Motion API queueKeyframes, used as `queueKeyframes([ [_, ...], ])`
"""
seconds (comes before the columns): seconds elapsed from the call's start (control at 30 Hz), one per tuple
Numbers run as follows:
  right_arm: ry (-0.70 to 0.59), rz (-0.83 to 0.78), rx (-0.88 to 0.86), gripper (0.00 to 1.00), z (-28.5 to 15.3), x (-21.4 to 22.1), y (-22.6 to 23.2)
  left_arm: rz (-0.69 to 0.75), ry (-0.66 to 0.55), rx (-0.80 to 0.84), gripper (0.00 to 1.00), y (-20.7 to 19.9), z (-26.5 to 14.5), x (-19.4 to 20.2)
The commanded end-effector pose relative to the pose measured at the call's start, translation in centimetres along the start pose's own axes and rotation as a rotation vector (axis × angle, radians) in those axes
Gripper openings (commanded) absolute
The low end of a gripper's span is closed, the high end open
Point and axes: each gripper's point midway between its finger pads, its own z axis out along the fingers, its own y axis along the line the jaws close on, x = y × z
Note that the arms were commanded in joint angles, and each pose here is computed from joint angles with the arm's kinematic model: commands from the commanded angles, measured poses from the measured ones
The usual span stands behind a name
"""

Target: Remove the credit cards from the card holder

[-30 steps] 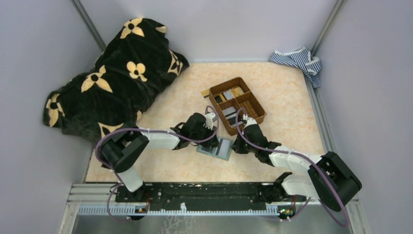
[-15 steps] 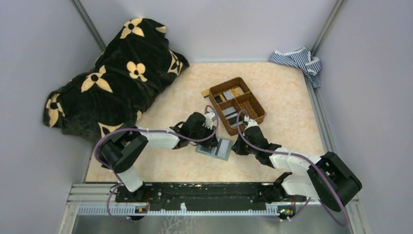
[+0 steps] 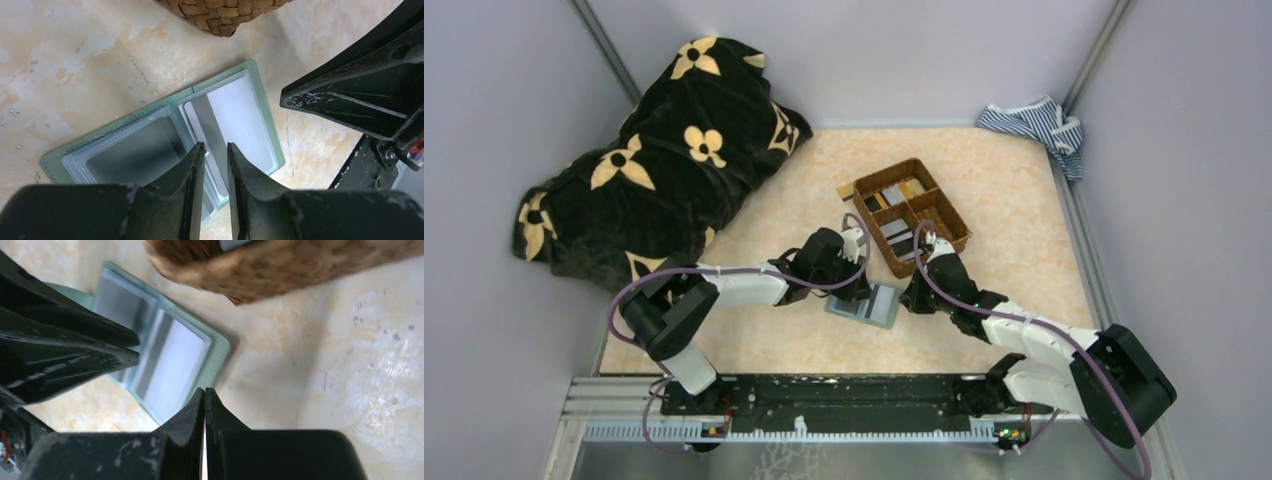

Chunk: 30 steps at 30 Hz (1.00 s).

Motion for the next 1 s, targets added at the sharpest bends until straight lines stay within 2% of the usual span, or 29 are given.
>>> queueKeyframes([
  [0.0, -0.093, -0.05, -0.079, 0.0, -1.2, -4.3, 3.5, 0.019, -0.035, 0.02, 0.29, -0.8, -0.8, -1.4],
  [0.2, -0.093, -0.062, -0.088, 0.0, -0.6, -4.9, 4.2, 0.017, -0.033, 0.017, 0.29, -0.8, -0.9, -1.3],
  [0.63, -0.007, -0.044, -0.08, 0.0, 2.2, -1.7, 2.8, 0.01, -0.03, -0.019, 0.29, 0.1, -1.1, -0.8],
  [0.97, 0.003, -0.031, -0.063, 0.0, 2.3, -1.1, 2.1, -0.011, -0.032, -0.027, 0.29, 0.5, -1.3, -0.8],
])
